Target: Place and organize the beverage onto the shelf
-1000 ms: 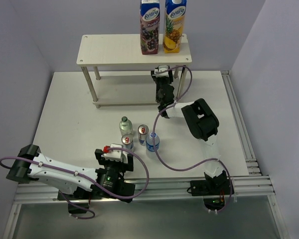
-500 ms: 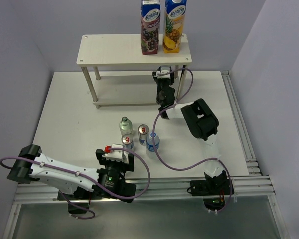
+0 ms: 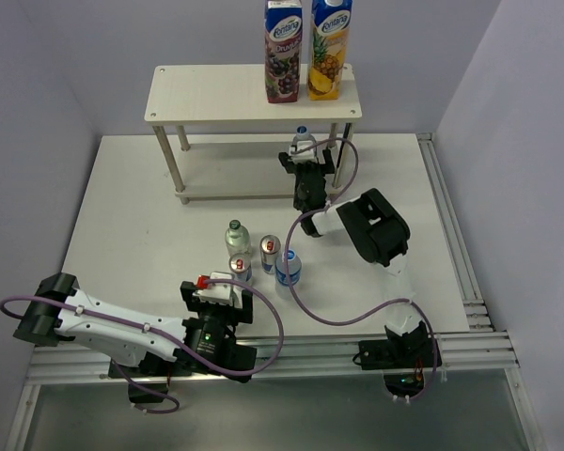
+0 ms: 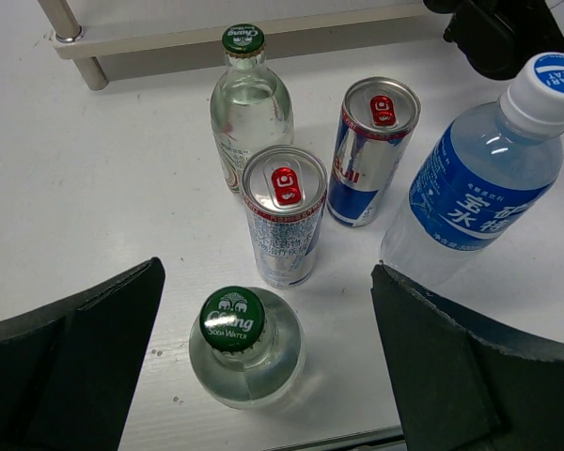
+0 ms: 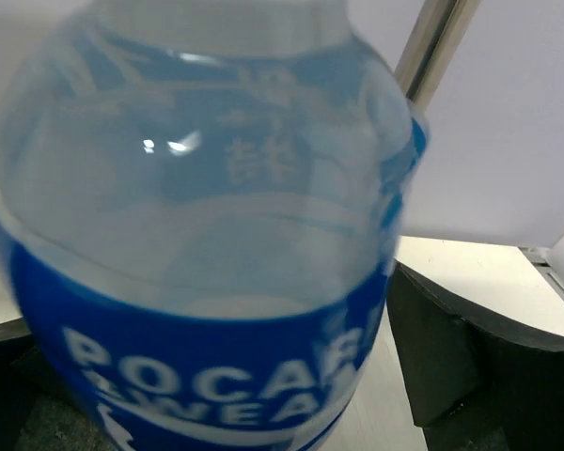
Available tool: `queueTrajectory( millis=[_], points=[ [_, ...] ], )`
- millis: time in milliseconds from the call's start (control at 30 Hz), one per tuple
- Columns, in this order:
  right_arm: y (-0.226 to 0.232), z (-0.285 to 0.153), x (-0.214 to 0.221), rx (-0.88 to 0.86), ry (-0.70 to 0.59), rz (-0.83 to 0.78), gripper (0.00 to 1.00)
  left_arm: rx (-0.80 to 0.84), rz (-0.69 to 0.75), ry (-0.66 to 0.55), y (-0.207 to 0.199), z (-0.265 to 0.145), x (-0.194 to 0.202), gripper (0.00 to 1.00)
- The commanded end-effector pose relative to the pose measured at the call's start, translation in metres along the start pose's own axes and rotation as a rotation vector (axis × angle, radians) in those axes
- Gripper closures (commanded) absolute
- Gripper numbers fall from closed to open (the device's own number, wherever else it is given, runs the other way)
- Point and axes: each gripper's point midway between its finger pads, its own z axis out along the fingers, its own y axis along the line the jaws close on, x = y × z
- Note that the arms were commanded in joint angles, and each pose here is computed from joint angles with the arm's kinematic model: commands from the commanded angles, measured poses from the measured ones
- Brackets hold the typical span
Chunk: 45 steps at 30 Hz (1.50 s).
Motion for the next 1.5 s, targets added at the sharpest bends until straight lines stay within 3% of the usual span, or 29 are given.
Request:
queueTrajectory(
  millis=[0,933,1467],
  points=[
    [-0.044,-0.008,-0.089,0.17,-0.316,0.275,0.0,0.0,0.012,-0.027,-0.001,0.0,-0.013,0.01],
    [-0.066,-0.068,-0.134,0.149,-0.298,0.338,0.0,0.002,0.012,-0.029,-0.002,0.0,-0.013,0.01],
    [-0.091,-0.155,-0.208,0.106,-0.319,0.329,0.0,-0.002,0.013,-0.027,-0.001,0.0,-0.012,0.01]
  ],
)
